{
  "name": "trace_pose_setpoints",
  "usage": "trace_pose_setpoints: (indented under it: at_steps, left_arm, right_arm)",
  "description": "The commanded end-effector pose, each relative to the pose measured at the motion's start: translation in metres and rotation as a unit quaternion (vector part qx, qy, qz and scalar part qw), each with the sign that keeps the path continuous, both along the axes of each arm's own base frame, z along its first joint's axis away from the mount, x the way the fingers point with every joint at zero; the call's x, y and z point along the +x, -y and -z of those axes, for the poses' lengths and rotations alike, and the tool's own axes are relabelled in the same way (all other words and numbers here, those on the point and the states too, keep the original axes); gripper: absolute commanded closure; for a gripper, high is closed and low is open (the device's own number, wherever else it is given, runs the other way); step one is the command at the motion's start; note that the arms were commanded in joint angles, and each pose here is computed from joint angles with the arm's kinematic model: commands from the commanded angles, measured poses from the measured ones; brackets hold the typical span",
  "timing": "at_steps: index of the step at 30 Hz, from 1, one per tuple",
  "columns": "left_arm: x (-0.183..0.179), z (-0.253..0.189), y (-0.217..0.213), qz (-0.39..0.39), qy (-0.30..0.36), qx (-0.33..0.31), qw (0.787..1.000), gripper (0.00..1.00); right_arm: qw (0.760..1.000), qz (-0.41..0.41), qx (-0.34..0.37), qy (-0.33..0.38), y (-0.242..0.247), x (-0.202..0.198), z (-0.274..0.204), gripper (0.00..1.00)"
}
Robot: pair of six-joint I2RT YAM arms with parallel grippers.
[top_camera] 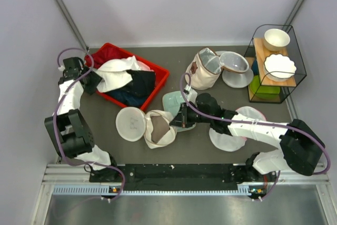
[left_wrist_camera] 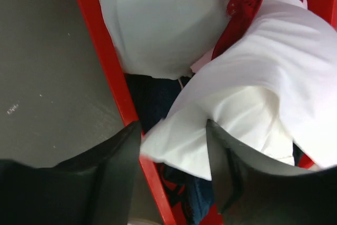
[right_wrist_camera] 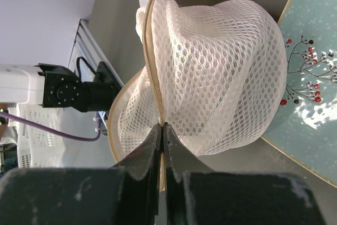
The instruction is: Unzip the laundry bag and remove the bra
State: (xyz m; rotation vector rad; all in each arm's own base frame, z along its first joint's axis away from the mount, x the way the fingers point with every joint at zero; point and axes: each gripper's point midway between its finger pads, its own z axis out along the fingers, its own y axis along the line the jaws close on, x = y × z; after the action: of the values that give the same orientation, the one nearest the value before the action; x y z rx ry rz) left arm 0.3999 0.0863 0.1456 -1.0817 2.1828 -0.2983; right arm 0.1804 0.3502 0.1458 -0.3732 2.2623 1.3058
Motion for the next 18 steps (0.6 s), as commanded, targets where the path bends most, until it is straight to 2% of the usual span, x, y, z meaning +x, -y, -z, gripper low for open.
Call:
trace_pose_setpoints:
  at_steps: [1, 3, 7, 11, 13, 16, 18]
  left_arm:
    - [-0.006, -0.058, 0.007, 0.021, 0.067, 0.014, 0.997, 0.3]
    - [-0.015, -0.071, 0.009, 0.028, 0.082, 0.03, 0.996, 0.19]
    - [-0.034, -0.11, 0.011, 0.027, 0.126, 0.067, 0.989, 0.16]
    - [-0.031, -0.135, 0.03, 0.057, 0.151, 0.096, 0.982, 0.16]
    - [-0.024, -0.13, 0.037, 0.067, 0.133, 0.104, 0.983, 0.16]
    - [-0.002, -0.13, 0.061, 0.106, 0.134, 0.103, 0.98, 0.19]
    - [0.014, -0.13, 0.076, 0.123, 0.141, 0.105, 0.977, 0.36]
  right_arm:
    - [1.0, 0.008, 0.019, 0.019, -0.001, 0.006, -0.017, 1.0]
    - [1.0, 0.007, 0.018, 0.021, 0.0, 0.007, -0.017, 1.0]
    - [1.0, 0.007, 0.018, 0.022, -0.001, 0.008, -0.018, 1.0]
    - [1.0, 0.007, 0.018, 0.019, -0.003, 0.008, -0.016, 1.0]
    - [1.0, 0.007, 0.019, 0.019, -0.003, 0.008, -0.017, 1.0]
    - [1.0, 0.007, 0.019, 0.019, -0.004, 0.009, -0.017, 1.0]
    - [1.0, 0.006, 0.018, 0.02, -0.004, 0.009, -0.017, 1.0]
